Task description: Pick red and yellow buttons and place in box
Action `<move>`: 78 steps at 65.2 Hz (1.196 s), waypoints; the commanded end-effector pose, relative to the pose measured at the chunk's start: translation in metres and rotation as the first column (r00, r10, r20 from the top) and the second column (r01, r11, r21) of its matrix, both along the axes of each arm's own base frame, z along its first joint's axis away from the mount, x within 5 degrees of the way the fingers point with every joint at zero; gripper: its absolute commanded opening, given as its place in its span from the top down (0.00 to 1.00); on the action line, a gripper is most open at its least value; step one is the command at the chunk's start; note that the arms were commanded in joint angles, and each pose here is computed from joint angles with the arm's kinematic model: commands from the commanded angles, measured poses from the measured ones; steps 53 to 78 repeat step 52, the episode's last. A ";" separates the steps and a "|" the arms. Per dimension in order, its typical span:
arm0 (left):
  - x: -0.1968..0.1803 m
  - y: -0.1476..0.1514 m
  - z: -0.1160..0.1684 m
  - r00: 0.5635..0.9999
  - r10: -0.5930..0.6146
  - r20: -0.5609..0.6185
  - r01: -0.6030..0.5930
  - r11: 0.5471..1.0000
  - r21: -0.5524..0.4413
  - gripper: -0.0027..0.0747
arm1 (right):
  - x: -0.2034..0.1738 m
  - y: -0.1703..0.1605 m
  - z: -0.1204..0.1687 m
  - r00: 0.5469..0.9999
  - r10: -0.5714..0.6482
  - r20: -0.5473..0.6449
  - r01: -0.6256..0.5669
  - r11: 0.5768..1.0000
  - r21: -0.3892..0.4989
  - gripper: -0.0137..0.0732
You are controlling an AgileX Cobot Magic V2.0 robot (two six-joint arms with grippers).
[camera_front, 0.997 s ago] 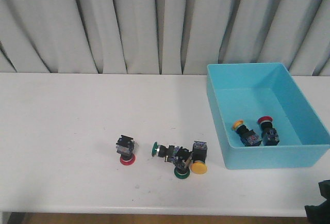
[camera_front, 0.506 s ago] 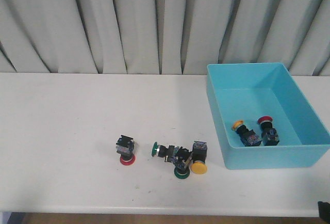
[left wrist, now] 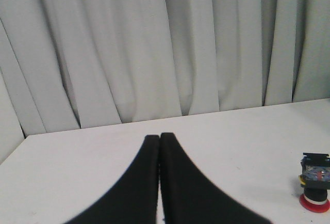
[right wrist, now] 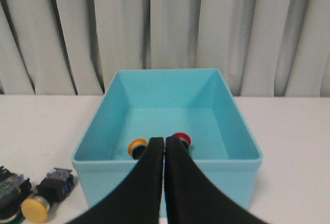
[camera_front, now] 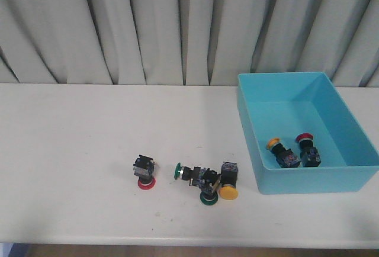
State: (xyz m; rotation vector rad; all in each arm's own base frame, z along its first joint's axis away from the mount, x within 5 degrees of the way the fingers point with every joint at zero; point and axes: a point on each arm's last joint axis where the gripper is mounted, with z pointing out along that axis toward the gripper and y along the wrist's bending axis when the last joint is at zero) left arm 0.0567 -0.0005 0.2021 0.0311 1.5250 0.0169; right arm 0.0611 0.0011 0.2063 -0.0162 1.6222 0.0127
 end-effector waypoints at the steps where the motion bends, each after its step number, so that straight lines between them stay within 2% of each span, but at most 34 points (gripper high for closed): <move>1: 0.000 0.000 -0.008 0.999 0.000 0.042 0.000 1.000 -0.011 0.97 | -0.004 0.000 0.009 0.984 -0.003 0.177 0.004 1.000 -0.004 0.85; 10: 0.000 0.000 -0.008 0.999 0.000 0.042 0.000 1.000 -0.011 0.97 | -0.005 0.000 -0.002 0.989 -0.003 0.145 0.005 1.000 -0.008 0.85; 78: 0.000 0.000 -0.008 0.999 0.000 0.042 0.000 1.000 -0.011 0.97 | -0.005 0.000 -0.002 0.989 -0.003 0.146 0.005 1.000 -0.011 0.85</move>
